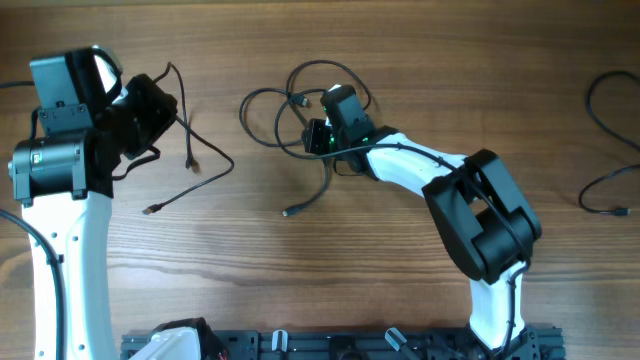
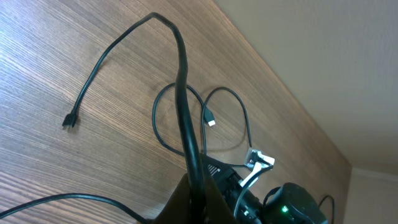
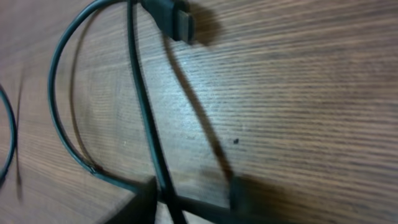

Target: Untangle cables

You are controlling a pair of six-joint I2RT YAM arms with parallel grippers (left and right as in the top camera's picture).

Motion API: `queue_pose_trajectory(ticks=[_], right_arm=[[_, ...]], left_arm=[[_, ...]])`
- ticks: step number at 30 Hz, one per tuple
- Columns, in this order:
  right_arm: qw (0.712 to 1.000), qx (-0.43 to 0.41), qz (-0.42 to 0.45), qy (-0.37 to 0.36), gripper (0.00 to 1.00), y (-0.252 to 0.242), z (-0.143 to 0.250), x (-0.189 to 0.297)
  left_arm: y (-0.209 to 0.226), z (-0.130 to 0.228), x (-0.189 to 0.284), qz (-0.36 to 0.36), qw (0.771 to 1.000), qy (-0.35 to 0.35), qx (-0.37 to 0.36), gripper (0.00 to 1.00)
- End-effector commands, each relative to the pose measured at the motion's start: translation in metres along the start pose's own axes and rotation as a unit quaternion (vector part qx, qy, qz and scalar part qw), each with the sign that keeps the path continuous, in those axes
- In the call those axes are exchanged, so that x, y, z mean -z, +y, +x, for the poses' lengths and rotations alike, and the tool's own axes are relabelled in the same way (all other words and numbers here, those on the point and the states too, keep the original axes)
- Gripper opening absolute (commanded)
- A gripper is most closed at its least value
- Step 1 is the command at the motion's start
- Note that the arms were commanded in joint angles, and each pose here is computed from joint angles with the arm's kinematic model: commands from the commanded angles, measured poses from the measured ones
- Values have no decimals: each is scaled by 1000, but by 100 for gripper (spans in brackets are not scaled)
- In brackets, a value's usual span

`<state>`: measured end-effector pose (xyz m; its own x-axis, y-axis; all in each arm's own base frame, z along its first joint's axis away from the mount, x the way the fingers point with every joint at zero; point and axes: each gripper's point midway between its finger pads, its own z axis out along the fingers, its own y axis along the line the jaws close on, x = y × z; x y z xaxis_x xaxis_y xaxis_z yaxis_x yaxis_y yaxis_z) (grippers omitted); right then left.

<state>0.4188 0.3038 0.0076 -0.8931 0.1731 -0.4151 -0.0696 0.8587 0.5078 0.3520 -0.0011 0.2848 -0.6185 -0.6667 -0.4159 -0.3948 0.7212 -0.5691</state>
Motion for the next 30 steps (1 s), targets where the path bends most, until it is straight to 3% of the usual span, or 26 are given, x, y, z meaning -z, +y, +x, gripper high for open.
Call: queue_pose_trajectory(ticks=[1, 5, 12, 17, 21, 26, 30], right_arm=[[999, -39, 10, 24, 12, -12, 18, -14], [999, -27, 0, 21, 6, -8, 12, -9], [993, 51, -101, 25, 6, 26, -18, 40], [983, 62, -170, -20, 4, 45, -67, 123], [979, 59, -175, -91, 4, 39, -107, 199], [964, 43, -149, -218, 4, 4, -155, 311], [949, 14, -108, -296, 4, -41, -179, 373]], left_arm=[[-3, 1, -1, 4, 1000, 4, -15, 4], [-2, 1, -1, 3, 1000, 5, -14, 4], [-2, 1, -1, 4, 1000, 5, -14, 4], [-2, 1, -1, 3, 1000, 5, -14, 4], [-2, 1, -1, 3, 1000, 5, -14, 4], [-2, 1, -1, 3, 1000, 5, -14, 4], [-2, 1, -1, 3, 1000, 5, -14, 4]])
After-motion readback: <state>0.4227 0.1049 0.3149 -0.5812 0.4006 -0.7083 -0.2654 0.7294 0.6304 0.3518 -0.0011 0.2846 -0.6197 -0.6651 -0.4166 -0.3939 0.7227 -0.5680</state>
